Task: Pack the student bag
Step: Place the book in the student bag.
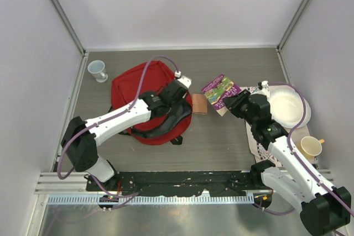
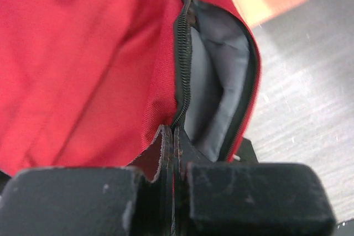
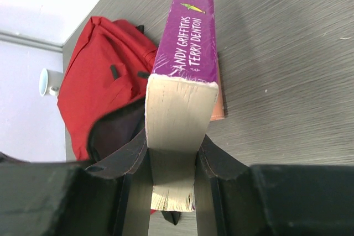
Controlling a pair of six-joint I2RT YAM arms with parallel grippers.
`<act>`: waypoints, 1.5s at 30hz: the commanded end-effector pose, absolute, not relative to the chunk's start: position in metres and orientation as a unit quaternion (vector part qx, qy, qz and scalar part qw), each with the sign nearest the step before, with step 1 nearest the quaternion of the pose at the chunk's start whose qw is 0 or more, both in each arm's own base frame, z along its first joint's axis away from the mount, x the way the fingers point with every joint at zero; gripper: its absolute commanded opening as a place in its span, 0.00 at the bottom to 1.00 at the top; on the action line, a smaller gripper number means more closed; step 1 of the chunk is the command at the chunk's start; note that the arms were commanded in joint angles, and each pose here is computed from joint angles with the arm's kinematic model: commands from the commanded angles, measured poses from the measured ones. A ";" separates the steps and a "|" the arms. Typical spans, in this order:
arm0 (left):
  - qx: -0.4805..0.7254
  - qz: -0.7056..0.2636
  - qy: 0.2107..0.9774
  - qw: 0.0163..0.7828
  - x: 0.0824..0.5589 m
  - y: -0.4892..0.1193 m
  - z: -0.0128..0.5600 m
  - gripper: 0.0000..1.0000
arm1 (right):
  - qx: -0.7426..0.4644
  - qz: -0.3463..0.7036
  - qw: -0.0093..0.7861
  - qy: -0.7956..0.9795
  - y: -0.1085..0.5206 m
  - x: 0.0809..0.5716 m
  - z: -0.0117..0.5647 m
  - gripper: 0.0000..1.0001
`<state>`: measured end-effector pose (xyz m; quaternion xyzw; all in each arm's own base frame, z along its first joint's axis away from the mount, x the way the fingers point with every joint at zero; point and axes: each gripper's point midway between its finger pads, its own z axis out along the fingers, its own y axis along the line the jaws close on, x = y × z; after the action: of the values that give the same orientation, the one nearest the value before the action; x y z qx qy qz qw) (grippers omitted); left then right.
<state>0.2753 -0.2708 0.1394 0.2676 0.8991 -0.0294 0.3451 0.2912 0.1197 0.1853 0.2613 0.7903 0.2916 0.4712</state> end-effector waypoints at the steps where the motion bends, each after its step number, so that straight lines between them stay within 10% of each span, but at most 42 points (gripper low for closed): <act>1: 0.185 -0.035 0.884 0.428 0.316 -0.252 0.203 0.00 | 0.195 0.385 0.505 0.748 0.147 0.292 0.241 0.04; 14: 0.081 -0.056 0.847 0.522 0.350 -0.228 0.290 0.00 | 0.115 0.474 0.514 0.706 0.161 0.235 0.296 0.02; 30: -0.001 -0.111 0.796 0.595 0.343 -0.213 0.350 0.00 | 0.004 0.568 0.335 0.752 0.210 0.184 0.303 0.01; 45: 0.041 -0.171 0.801 0.572 0.330 -0.242 0.341 0.00 | 0.043 0.632 0.302 0.712 0.263 0.236 0.278 0.01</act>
<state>0.3306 -0.2296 0.3110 0.0556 0.8314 -0.1196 0.5398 0.2156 0.2410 0.2176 0.0905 0.7834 0.5725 0.2241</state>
